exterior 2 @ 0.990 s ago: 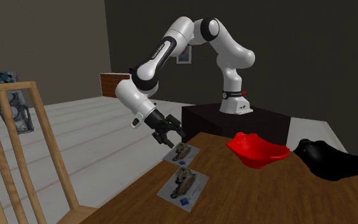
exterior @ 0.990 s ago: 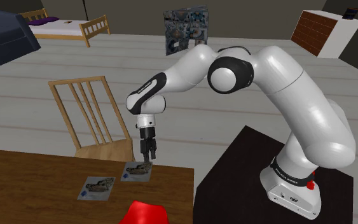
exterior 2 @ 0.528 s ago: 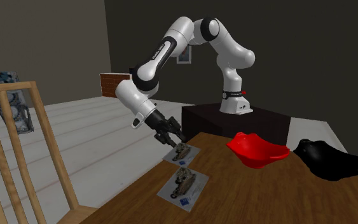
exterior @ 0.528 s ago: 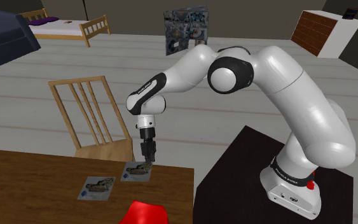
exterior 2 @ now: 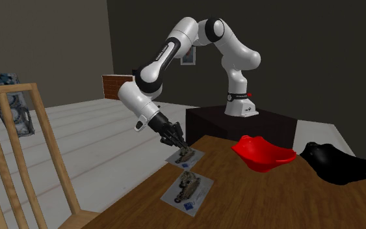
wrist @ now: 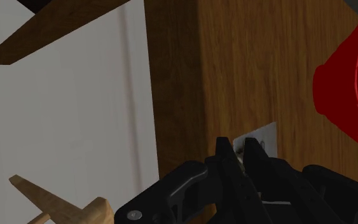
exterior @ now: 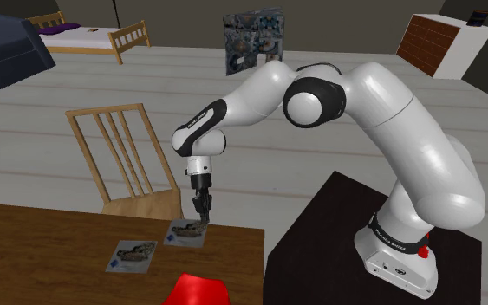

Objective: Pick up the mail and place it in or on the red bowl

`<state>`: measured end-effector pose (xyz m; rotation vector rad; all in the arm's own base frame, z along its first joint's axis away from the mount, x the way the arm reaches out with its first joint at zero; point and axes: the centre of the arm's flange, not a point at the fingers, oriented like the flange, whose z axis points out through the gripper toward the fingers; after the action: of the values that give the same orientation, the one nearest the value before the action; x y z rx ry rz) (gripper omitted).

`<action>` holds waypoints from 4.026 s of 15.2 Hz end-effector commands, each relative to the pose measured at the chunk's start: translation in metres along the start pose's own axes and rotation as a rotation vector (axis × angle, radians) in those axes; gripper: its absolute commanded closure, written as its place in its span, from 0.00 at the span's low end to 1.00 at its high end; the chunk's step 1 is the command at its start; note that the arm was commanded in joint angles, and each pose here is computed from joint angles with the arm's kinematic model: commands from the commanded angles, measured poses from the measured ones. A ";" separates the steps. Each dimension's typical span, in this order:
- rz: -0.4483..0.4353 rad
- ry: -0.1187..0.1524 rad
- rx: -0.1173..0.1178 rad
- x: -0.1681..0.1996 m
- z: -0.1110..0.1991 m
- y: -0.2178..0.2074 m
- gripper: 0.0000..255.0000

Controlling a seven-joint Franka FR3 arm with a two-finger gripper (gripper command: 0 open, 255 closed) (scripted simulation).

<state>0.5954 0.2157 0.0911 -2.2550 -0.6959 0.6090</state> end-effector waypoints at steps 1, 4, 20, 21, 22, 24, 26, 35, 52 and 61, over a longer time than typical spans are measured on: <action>0.000 0.000 0.000 0.000 0.000 0.000 1.00; 0.000 0.000 0.000 -0.004 -0.010 -0.011 1.00; 0.000 0.000 0.000 -0.022 -0.065 -0.073 1.00; 0.000 0.000 0.000 -0.023 -0.069 -0.077 1.00; 0.000 0.000 0.000 -0.025 -0.072 -0.080 1.00; 0.000 0.000 0.000 -0.027 -0.079 -0.088 1.00; 0.000 0.000 0.000 -0.029 -0.086 -0.096 1.00; 0.000 0.000 0.000 -0.053 -0.052 -0.152 1.00; 0.000 0.000 0.000 -0.109 0.091 -0.271 1.00; 0.000 0.000 0.000 -0.098 0.122 -0.236 1.00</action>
<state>0.3785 0.3578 0.2096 -2.2549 -0.6958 0.6093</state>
